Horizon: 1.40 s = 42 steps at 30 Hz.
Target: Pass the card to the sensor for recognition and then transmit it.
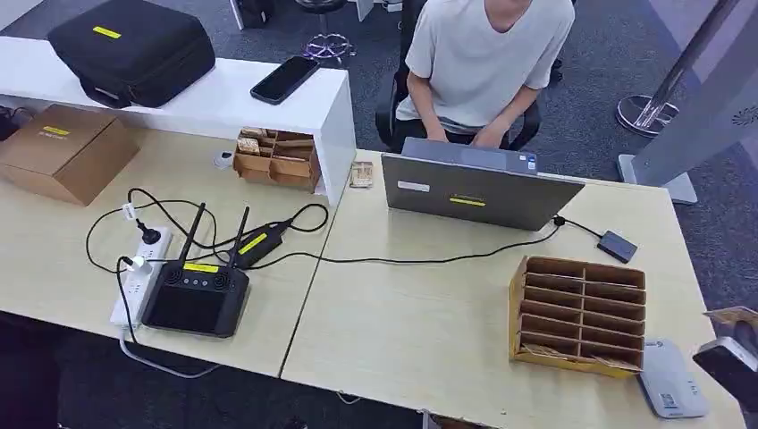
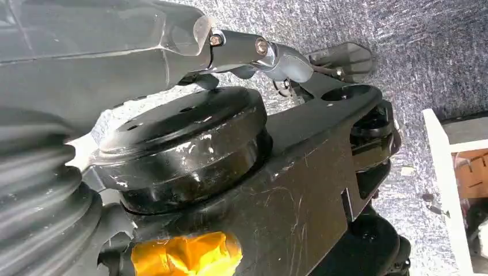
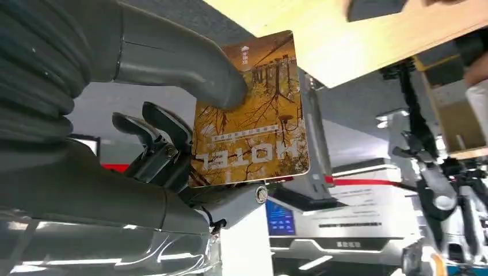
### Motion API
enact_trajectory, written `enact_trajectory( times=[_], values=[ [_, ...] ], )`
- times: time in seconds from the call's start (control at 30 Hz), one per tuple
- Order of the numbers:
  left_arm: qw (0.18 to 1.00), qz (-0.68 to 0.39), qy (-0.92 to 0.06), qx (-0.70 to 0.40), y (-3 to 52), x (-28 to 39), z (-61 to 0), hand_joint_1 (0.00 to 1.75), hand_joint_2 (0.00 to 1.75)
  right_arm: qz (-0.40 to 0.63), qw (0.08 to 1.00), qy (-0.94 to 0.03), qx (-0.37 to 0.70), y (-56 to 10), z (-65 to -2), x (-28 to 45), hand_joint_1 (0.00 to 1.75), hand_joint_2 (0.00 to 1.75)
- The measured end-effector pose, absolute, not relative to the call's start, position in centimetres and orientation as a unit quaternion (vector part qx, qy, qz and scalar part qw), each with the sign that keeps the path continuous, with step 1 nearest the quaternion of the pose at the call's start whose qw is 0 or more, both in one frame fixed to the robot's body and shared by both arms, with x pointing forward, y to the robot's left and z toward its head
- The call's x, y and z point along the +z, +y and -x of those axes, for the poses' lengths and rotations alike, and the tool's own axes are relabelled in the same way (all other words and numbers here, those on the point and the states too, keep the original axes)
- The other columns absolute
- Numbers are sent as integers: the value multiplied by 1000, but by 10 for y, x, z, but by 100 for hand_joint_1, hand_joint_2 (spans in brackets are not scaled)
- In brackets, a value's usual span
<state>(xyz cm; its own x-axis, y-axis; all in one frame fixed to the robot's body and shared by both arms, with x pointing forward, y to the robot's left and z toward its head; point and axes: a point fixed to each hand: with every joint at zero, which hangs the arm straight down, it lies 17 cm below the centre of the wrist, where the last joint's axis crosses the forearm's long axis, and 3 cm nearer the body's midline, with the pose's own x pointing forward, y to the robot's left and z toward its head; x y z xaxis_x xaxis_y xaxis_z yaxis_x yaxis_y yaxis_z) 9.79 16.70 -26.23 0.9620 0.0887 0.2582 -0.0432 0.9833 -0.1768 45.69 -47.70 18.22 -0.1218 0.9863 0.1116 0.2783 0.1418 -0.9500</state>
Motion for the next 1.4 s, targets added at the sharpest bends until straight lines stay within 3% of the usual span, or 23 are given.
enact_trajectory(
  times=[0.63, 1.4],
  values=[
    [987, 84, -133, 46, 169, -263, -98, 0, 175, 483, 484, -598, 418, -486, -408, 118, 175, 175],
    [987, 81, -132, 52, 170, -263, -98, 0, 175, 451, 532, -589, 408, -470, -392, 68, 175, 175]
  ],
)
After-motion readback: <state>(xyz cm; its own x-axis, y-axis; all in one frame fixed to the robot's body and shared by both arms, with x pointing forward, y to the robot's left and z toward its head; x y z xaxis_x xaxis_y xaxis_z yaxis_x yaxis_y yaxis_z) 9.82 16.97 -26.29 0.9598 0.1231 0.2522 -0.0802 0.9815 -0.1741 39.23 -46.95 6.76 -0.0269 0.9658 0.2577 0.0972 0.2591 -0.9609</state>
